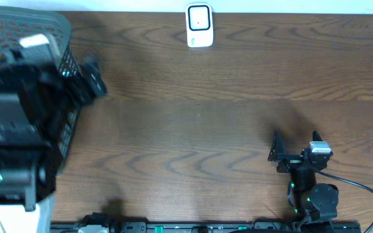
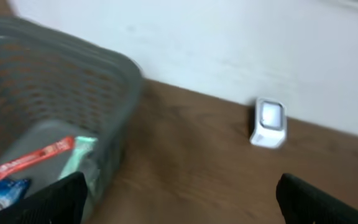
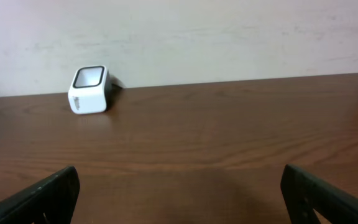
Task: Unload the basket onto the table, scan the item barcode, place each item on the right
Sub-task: 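Raise the left gripper and reach down into the grey basket, then grasp the teal-capped bottle in the basket with the left gripper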
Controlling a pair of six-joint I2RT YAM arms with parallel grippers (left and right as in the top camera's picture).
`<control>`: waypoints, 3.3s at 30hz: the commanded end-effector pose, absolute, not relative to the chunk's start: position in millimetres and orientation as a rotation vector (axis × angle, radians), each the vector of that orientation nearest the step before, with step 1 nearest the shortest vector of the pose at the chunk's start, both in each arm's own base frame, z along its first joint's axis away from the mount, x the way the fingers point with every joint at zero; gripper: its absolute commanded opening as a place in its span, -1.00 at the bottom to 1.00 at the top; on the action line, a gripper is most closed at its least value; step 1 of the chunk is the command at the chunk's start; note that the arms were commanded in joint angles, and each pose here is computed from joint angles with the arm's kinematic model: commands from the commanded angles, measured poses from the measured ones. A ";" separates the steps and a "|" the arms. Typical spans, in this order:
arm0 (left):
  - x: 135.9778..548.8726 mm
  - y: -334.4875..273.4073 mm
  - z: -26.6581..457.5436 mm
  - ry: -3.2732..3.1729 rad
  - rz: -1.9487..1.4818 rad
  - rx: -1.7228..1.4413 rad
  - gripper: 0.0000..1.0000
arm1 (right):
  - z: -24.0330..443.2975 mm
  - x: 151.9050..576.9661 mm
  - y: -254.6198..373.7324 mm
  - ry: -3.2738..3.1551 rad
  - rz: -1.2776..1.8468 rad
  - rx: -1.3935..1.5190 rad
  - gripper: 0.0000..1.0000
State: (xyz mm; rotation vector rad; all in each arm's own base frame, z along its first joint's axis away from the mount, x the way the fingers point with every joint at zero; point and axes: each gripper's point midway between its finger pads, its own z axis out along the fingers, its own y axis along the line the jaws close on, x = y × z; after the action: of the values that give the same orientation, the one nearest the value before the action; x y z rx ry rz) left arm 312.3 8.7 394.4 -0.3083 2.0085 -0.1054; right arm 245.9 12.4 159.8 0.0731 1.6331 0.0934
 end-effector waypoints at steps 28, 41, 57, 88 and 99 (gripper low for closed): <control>241.6 183.9 277.7 1.490 0.047 -2.184 0.96 | 158.8 245.8 12.5 1.636 0.079 0.064 0.99; 268.1 201.1 213.6 1.543 0.159 -2.364 0.96 | 158.8 245.8 12.5 1.636 0.079 0.064 0.98; 256.9 201.8 200.9 1.401 0.185 -2.511 0.96 | 158.8 245.8 12.5 1.636 0.079 0.064 0.98; 253.9 207.1 123.7 1.403 0.324 -2.654 0.96 | 158.8 245.8 12.5 1.636 0.079 0.064 0.98; 253.8 207.5 118.4 1.418 0.340 -2.661 0.07 | 158.8 245.8 12.5 1.636 0.079 0.064 0.98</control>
State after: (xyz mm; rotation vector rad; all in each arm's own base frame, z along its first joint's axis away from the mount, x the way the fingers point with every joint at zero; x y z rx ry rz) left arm 259.6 208.2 121.6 -2.6452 1.4085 0.3152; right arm 246.0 12.4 159.6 0.0730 1.6338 0.0927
